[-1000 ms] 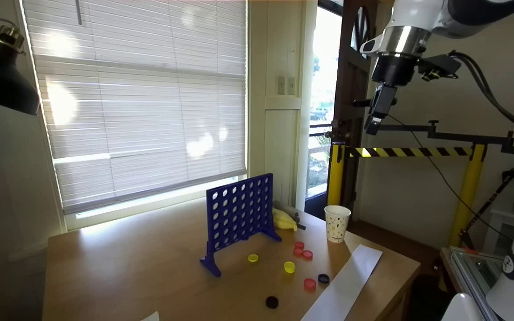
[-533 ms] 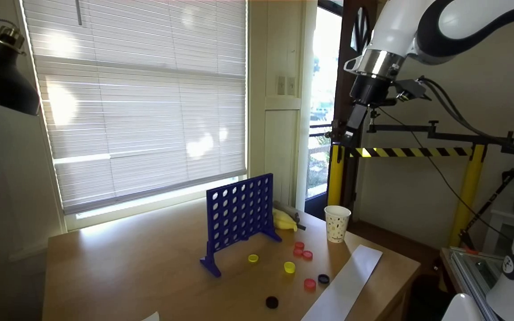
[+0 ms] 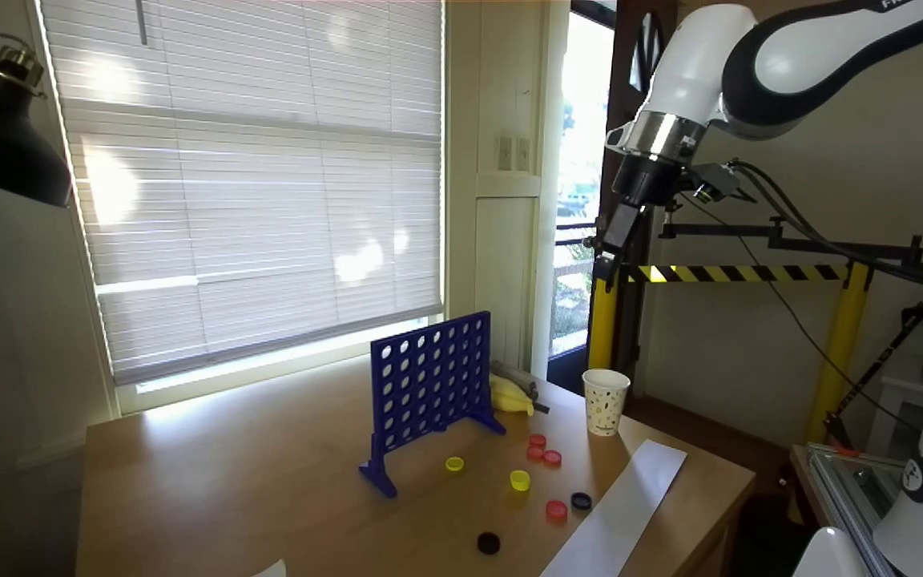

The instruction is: Put one yellow disc on the two yellow discs

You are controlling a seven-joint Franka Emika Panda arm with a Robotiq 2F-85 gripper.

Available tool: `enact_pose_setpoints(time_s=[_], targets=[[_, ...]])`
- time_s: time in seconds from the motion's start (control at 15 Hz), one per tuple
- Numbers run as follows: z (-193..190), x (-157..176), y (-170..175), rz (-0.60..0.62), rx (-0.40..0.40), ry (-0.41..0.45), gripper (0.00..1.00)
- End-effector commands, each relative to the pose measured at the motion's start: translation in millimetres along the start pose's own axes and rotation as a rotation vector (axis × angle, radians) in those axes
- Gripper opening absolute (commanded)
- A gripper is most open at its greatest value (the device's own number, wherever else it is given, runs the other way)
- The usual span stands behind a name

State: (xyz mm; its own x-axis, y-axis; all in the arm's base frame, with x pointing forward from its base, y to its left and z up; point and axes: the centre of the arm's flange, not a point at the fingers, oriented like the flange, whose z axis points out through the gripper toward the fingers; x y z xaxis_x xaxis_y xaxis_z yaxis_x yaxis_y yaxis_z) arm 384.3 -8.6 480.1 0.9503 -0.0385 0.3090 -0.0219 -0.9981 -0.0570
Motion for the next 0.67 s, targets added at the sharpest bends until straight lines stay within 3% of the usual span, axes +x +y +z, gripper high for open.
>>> enact_pose_setpoints(time_s=[0.0,0.27,0.6], targets=[[0,0,0,0.000,0.000,0.000,1.00],[9,-9,6,0.001,0.030,0.019,1.00],[38,-27,18,0.014,0.145,0.080,1.00]])
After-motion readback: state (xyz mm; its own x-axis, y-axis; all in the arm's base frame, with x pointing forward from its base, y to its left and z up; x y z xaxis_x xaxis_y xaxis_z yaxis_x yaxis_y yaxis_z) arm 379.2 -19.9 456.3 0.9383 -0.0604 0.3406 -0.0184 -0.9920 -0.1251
